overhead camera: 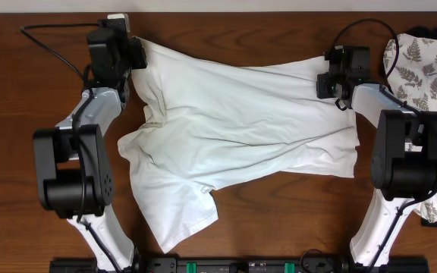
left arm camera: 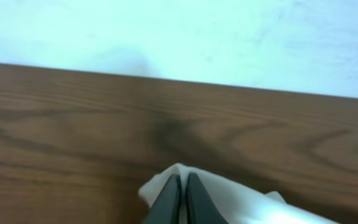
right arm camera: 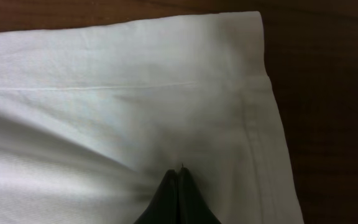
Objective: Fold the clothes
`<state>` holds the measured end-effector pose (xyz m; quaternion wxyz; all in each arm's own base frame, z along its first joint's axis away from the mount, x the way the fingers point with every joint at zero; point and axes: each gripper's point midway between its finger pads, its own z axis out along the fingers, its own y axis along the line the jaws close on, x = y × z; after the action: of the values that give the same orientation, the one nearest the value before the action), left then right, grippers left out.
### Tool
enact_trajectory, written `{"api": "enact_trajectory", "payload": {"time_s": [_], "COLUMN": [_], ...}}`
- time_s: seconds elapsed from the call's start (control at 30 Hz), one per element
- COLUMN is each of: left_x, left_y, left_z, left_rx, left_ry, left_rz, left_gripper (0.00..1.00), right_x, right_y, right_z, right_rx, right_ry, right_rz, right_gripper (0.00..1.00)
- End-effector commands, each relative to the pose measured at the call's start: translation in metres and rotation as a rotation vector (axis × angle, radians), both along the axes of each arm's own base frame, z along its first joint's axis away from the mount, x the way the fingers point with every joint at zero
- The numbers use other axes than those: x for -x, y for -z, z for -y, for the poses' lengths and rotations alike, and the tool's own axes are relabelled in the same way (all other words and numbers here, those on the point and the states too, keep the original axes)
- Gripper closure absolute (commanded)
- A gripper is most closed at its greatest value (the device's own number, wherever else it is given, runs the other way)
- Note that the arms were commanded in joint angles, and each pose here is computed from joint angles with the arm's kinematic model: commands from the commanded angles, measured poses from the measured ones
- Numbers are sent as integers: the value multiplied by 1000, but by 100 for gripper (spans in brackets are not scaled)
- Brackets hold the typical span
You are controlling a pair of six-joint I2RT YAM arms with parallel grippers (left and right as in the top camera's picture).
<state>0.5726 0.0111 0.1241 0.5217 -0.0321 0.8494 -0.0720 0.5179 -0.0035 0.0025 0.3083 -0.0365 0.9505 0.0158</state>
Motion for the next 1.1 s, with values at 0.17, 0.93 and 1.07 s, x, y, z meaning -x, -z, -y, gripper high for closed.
{"api": "enact_trajectory", "payload": {"time_s": [0.17,0.93,1.07], "left_x": [-19,59,106], "left_y": [-5,-93,-78], "left_z": [-9,22,16], "left_rx": [-29,156,135], "left_ry": [-18,79,-25], "left_rz": [98,-161,-352], "left_gripper": [94,29,29], "right_x": [3,4,4], "right_y": [9,10,10], "right_z": [2,1,1], "right_rx": [10,1,1], "right_ry": [19,30,30], "right_rz": [-25,-33,-33], "right_gripper": [99,99,99]}}
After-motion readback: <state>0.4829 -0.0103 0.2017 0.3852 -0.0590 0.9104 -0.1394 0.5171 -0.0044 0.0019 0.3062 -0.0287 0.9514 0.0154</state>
